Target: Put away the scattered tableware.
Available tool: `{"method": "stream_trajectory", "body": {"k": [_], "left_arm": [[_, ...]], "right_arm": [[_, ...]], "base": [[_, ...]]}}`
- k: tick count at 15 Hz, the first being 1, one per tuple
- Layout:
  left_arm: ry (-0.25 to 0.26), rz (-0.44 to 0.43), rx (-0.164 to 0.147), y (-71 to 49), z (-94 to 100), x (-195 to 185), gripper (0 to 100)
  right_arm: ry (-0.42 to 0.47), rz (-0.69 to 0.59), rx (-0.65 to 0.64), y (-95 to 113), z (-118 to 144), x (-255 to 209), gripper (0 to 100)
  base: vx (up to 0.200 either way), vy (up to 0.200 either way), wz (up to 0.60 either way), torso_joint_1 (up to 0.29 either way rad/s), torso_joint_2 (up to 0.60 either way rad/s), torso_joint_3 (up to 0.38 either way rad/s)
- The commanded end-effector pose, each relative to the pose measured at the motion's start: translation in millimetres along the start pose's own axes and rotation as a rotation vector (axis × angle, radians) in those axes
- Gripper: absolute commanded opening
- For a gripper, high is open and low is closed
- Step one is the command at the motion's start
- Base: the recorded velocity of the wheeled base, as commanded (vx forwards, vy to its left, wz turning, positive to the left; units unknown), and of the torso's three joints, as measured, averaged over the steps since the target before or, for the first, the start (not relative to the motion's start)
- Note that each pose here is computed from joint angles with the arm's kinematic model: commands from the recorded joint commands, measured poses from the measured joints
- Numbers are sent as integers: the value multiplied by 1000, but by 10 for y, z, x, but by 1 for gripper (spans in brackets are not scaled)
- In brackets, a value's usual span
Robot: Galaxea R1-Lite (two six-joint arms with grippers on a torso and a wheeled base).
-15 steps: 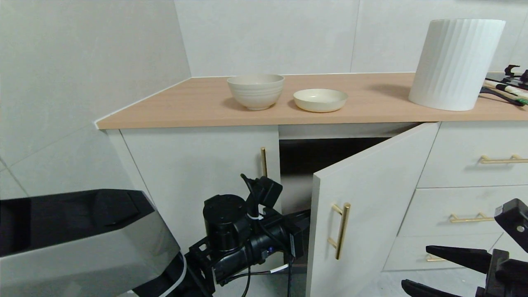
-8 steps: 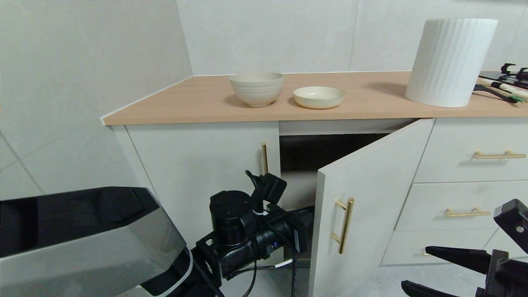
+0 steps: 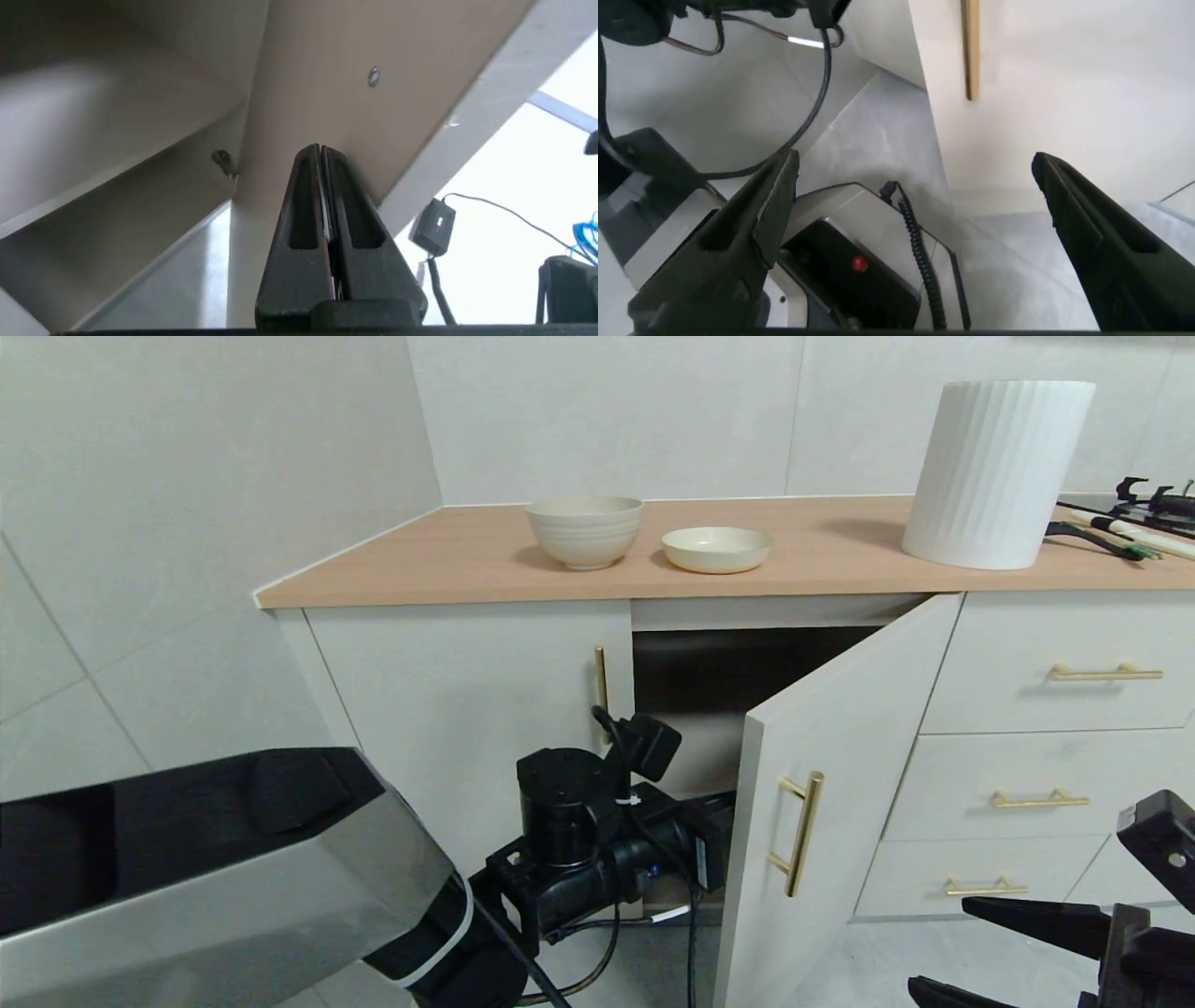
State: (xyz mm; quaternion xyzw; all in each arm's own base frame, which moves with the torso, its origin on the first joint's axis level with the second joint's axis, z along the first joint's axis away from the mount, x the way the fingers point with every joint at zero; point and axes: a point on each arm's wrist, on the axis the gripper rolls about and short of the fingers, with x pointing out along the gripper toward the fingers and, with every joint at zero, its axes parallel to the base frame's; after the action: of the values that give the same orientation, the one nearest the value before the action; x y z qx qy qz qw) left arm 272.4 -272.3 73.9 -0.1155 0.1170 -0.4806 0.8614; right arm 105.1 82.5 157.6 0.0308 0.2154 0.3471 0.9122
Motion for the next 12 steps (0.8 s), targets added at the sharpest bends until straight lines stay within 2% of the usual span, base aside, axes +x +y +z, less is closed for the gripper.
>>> {"method": "stream_trajectory", "body": {"k": [1,3,5,7,8,9,10,11,12], "left_arm": [[0,-1,8,-19,-4,15,0],[-26,28,37,-87,15,69,0],[-29,17,61,-191,-5,105,0],[-16,-96,73,-606,-52,123,0],[-10,-153,65,-780,-40,76,0],[52,-320,18,-1072,-52,-109,0],[101,-426,-26,-1160,-22,-259,0],[117,-465,-46,-1165,1,-308,0],[101,-423,-46,-1079,26,-301,0]], "right_arm": [[-1,12,-2,5,4,-3,100],[-3,62,-2,19,5,-28,100],[-14,95,-5,31,13,-61,100],[-21,204,-19,87,2,-158,100],[-11,252,-27,118,-21,-205,100],[20,355,-43,178,-70,-308,100],[40,404,-49,199,-97,-368,100],[52,410,-56,198,-110,-378,100],[53,409,-64,199,-109,-375,100]], "base": [[0,0,0,0,0,0],[0,0,0,0,0,0],[0,0,0,0,0,0],[0,0,0,0,0,0],[0,0,0,0,0,0],[0,0,0,0,0,0],[0,0,0,0,0,0],[0,0,0,0,0,0],[0,0,0,0,0,0]]}}
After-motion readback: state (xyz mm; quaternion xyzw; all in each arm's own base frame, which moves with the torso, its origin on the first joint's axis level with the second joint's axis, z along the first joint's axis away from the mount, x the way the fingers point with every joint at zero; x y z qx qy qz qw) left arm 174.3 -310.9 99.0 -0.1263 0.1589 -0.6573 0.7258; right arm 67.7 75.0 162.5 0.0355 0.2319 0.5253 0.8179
